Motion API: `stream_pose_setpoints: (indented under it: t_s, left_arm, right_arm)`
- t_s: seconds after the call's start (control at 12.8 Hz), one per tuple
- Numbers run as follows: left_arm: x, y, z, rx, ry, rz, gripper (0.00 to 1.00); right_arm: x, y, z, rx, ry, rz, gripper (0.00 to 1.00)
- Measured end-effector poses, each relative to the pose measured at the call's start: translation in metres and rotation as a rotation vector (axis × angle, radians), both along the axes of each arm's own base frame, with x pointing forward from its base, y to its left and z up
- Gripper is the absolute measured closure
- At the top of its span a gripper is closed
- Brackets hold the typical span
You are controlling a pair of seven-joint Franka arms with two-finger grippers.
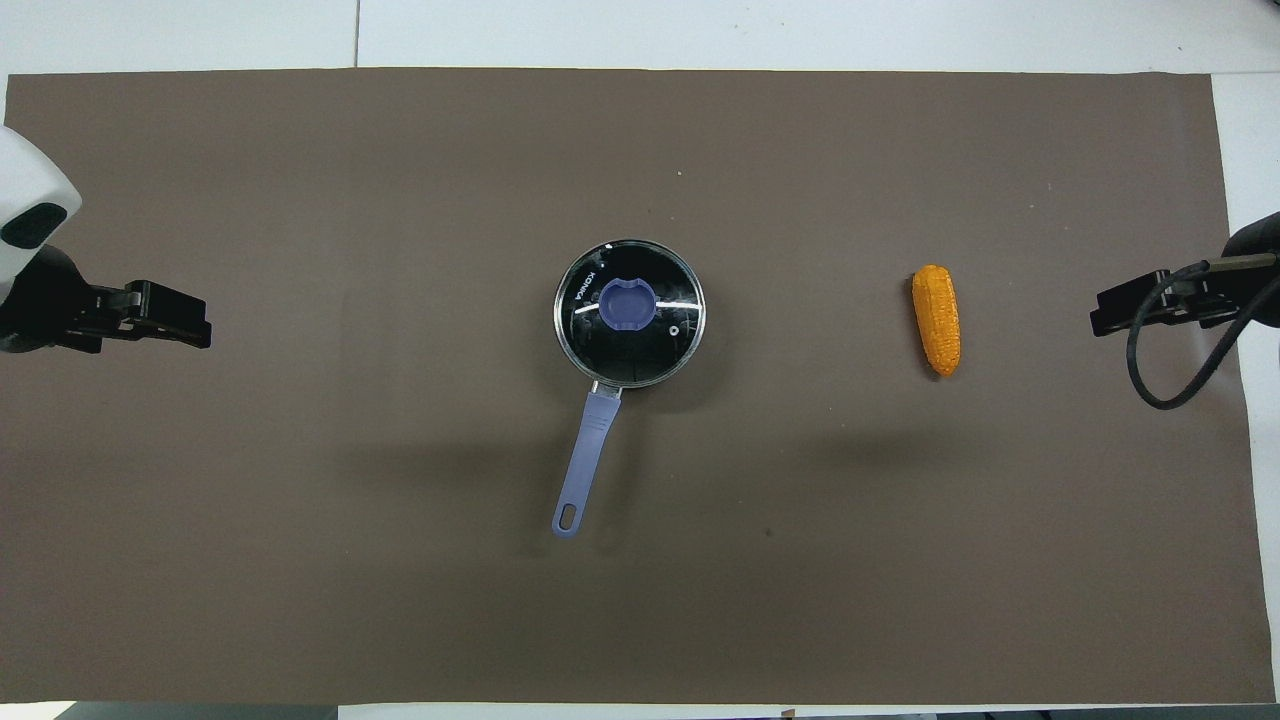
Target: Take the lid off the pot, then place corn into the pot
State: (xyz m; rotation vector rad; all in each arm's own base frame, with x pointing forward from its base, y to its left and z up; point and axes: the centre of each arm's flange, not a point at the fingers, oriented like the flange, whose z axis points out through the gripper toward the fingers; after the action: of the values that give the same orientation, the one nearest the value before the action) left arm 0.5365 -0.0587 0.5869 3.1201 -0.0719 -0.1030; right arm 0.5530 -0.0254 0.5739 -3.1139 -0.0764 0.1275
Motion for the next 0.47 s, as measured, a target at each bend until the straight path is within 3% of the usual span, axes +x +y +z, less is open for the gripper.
stream_pose_setpoints:
  t_s: [0.47]
  left_arm:
    - [-0.0002,-0.0015,-0.0001,0.0,0.0,-0.002,0.0]
  right_arm:
    - [0.0,0.0,0.0,0.0,0.0,0.0,0.0]
